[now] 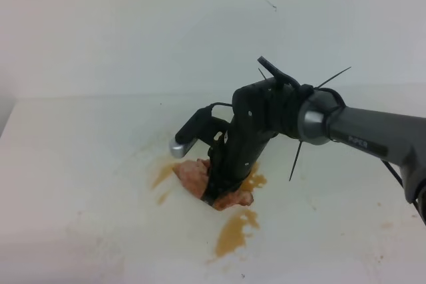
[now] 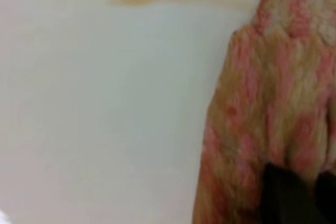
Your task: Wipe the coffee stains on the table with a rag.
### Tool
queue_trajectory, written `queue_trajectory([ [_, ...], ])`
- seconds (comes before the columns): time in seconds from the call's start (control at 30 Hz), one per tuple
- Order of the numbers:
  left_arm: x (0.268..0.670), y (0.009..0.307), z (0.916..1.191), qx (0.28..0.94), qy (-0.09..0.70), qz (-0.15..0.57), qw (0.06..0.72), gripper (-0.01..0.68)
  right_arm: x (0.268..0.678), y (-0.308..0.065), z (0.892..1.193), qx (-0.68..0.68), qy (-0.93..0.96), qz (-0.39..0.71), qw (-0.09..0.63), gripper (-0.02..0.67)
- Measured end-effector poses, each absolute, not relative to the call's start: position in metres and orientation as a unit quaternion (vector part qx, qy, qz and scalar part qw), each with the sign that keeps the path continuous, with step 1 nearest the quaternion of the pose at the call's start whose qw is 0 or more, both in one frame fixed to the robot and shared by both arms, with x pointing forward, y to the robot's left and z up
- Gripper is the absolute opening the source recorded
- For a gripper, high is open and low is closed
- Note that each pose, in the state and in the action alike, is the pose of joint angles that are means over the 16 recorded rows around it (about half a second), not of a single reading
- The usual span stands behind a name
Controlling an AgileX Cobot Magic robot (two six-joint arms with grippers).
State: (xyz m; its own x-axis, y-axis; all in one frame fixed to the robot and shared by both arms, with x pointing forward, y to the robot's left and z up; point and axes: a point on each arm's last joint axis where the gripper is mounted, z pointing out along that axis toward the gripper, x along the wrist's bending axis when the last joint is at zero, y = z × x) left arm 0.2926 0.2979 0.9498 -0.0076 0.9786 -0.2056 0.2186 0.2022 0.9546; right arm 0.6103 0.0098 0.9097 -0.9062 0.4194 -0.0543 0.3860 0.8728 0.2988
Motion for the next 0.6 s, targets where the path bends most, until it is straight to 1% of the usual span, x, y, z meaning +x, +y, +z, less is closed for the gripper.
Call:
queue_trajectory([
  [0.23,0.293,0.298,0.950,0.501,0.597,0.384,0.495,0.001,0.610,0.014,0.933,0.216,0.956,0.188,0.058,0.000],
  [0.47,0.293,0.298,0.950,0.501,0.597,0.384,0.495,0.001,0.601,0.040,0.965,0.210,0.940,0.261,0.060,0.000],
  [0.6,0.293,0.298,0.950,0.501,0.597,0.384,0.495,0.001,0.599,0.056,0.972,0.208,0.932,0.291,0.057,0.000],
])
